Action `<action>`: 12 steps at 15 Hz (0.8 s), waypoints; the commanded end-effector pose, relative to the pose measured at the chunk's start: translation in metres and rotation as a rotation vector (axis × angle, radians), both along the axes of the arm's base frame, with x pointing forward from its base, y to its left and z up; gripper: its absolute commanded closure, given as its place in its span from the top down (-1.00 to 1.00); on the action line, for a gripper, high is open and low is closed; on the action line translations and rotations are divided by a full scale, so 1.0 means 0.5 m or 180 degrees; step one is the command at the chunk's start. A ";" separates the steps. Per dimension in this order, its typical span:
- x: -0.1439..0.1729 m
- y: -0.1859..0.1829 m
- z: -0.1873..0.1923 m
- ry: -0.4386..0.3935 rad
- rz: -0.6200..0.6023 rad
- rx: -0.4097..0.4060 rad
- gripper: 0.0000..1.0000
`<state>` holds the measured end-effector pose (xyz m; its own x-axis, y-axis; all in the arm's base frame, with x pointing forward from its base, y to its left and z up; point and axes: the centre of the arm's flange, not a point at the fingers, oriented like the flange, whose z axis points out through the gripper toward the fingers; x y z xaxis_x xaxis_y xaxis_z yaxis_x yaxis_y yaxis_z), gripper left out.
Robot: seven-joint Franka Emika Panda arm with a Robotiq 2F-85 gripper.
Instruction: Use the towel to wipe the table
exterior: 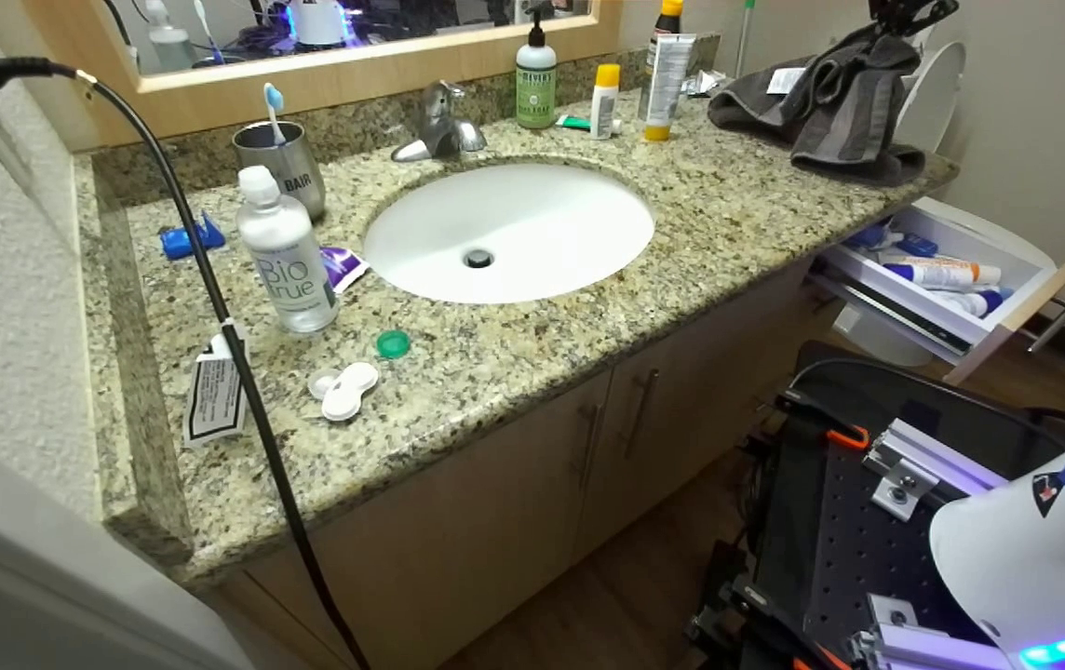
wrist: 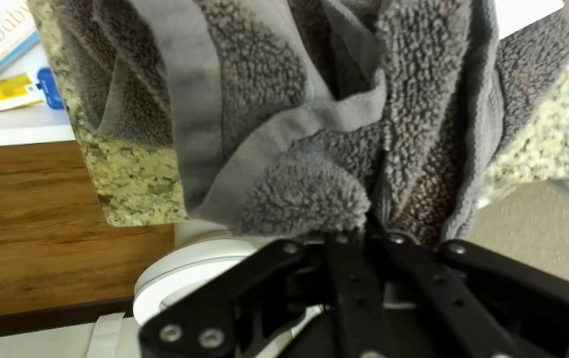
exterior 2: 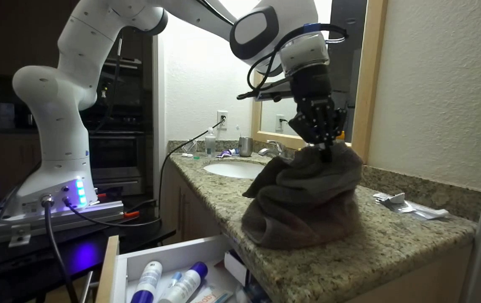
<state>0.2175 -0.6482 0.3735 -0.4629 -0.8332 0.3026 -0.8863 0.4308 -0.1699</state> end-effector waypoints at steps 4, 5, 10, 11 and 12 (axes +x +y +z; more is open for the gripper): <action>0.089 0.023 -0.105 0.0227 -0.0033 -0.0049 -0.96; 0.101 0.048 -0.146 0.0309 0.0028 0.0035 -0.96; 0.123 0.072 -0.218 0.0390 -0.0031 0.0244 -0.25; 0.118 0.068 -0.188 0.0289 -0.0041 0.0231 -0.11; 0.118 0.062 -0.155 0.0201 -0.0043 0.0145 0.00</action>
